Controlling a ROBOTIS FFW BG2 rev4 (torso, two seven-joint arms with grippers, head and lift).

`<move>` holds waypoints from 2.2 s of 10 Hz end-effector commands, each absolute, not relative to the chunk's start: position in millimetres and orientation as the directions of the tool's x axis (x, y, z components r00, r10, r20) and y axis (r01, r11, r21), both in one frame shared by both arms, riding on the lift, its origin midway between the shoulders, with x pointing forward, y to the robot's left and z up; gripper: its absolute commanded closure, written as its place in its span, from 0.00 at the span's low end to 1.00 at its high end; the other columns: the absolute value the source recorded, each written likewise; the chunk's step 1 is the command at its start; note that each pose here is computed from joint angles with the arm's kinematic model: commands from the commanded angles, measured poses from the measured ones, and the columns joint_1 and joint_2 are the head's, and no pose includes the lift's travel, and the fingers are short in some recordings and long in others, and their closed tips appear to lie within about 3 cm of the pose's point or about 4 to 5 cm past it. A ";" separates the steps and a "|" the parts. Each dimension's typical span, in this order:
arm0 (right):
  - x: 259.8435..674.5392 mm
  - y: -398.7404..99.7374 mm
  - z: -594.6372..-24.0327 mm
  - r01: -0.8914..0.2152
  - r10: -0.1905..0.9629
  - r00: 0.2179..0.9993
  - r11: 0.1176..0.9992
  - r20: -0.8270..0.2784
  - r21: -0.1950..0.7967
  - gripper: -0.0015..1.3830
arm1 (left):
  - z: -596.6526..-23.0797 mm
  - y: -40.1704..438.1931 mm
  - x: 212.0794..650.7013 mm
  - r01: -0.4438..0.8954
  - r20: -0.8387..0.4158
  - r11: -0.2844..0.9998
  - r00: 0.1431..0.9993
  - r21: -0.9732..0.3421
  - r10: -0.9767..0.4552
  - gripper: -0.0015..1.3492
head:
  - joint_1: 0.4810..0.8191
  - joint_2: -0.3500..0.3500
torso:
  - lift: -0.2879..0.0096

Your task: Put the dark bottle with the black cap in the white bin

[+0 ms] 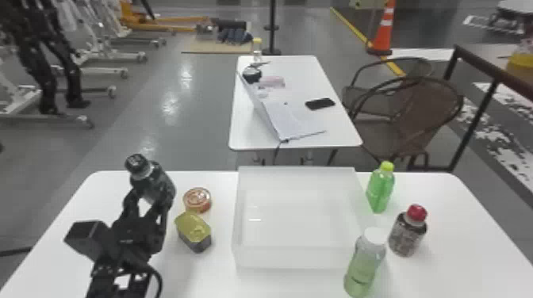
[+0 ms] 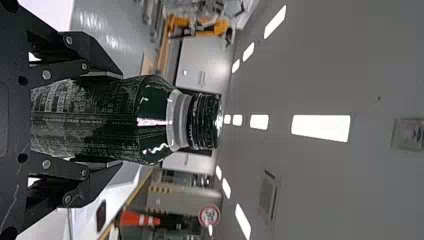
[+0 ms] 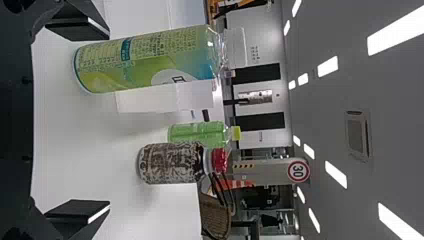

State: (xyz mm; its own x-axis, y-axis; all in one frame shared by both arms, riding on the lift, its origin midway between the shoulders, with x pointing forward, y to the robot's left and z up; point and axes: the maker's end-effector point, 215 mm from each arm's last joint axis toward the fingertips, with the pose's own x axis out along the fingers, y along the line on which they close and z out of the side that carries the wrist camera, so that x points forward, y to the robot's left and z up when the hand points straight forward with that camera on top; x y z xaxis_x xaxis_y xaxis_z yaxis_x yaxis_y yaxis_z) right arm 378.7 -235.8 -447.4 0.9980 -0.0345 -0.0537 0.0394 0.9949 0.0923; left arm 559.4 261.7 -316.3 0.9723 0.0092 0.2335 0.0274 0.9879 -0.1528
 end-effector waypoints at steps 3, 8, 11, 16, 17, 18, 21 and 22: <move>379.7 -236.4 -447.8 0.039 -0.035 0.998 0.995 -0.054 0.092 0.08 | -285.5 118.2 585.5 0.411 0.206 0.884 0.906 -0.223 -0.369 0.61 | 0.20 0.50 | 0.63; 378.6 -237.2 -451.0 0.042 -0.037 0.998 0.995 -0.060 0.095 0.08 | -343.0 -5.1 576.4 0.691 0.054 0.640 0.693 -0.337 -0.719 0.49 | 0.20 0.50 | 0.63; 378.1 -238.0 -452.6 0.043 -0.037 0.997 0.994 -0.063 0.096 0.08 | -338.4 -2.0 578.5 0.678 0.090 0.636 0.707 -0.368 -0.701 0.09 | 0.20 0.50 | 0.63; 377.5 -238.8 -451.4 0.041 -0.036 0.997 0.995 -0.062 0.091 0.08 | -317.2 136.0 574.5 0.478 0.165 0.852 0.877 -0.215 -0.451 0.09 | 0.20 0.50 | 0.63; 377.4 -238.5 -450.4 0.040 -0.035 0.998 0.995 -0.060 0.090 0.08 | -328.2 179.8 555.3 0.374 0.158 0.905 0.925 -0.203 -0.347 0.09 | 0.20 0.50 | 0.63; 375.9 -238.6 -450.6 0.040 -0.034 0.998 0.995 -0.062 0.089 0.08 | -339.3 218.7 530.9 0.257 0.158 0.947 0.961 -0.191 -0.229 0.09 | 0.20 0.50 | 0.63; 371.9 -243.5 -450.0 0.038 -0.033 0.997 0.996 -0.065 0.079 0.08 | -383.1 287.6 460.4 0.053 0.105 0.991 0.994 -0.123 -0.040 0.09 | 0.20 0.50 | 0.63; 369.9 -244.8 -450.0 0.043 -0.038 0.997 0.996 -0.067 0.078 0.08 | -408.1 303.9 440.8 0.028 0.039 0.996 0.999 -0.084 -0.024 0.09 | 0.20 0.50 | 0.63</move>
